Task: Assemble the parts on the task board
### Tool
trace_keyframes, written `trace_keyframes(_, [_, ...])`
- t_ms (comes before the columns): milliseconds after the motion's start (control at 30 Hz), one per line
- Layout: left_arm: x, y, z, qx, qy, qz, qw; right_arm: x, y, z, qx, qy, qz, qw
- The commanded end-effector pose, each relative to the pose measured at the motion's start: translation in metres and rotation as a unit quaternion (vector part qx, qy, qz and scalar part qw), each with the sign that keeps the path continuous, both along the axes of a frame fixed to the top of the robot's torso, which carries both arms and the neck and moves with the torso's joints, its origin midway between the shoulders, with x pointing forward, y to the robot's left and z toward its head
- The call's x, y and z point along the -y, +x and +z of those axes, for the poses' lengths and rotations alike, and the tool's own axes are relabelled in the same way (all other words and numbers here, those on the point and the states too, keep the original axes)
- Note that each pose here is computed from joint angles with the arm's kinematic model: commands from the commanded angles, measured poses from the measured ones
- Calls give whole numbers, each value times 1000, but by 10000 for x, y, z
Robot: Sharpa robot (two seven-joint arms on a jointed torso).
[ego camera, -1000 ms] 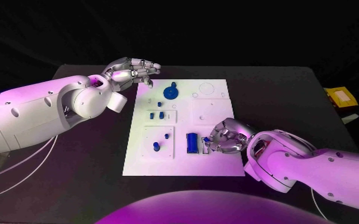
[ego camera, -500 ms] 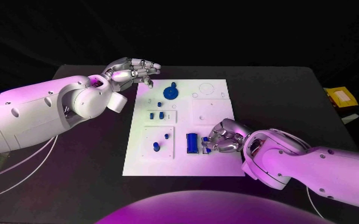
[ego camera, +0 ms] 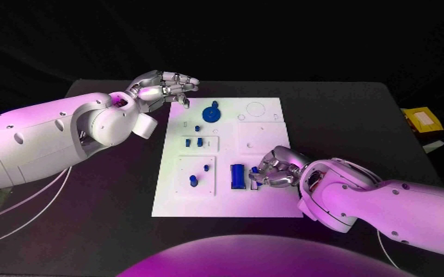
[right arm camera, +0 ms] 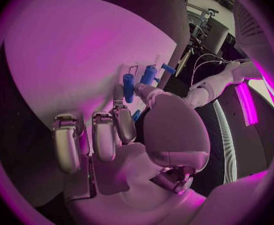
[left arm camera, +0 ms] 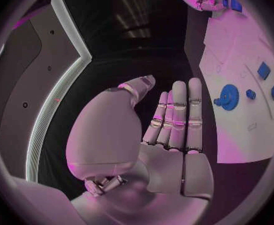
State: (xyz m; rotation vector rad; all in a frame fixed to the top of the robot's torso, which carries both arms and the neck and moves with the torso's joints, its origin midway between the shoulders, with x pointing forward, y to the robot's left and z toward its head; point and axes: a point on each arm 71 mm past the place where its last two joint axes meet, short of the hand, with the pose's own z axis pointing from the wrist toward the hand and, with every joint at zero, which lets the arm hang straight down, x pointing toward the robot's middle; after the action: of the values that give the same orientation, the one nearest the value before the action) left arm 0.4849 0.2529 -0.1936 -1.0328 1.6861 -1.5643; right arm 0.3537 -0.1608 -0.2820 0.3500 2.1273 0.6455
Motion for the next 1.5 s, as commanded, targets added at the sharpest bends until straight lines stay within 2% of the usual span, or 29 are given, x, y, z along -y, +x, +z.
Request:
trace_keyframes(33, [17, -5, 12, 2, -5, -4, 1000, -48, -34, -3, -4, -5, 21, 1000])
trace_keyframes(533, [-3, -3, 10, 2, -3, -2, 1000, -20, -99, 39, 1, -1, 24, 1000])
trace_keyframes(1233, [-9, -1, 9, 1, -2, 0, 1000, 12, -103, 36, 4, -3, 33, 999])
trace_keyframes(1333, [-9, 1, 10, 3, -3, 0, 1000, 62, -92, 58, 16, 9, 29, 999])
trace_keyframes(1500, [-17, 17, 16, 10, -6, 9, 1000, 146, -17, 165, 53, 86, 23, 995])
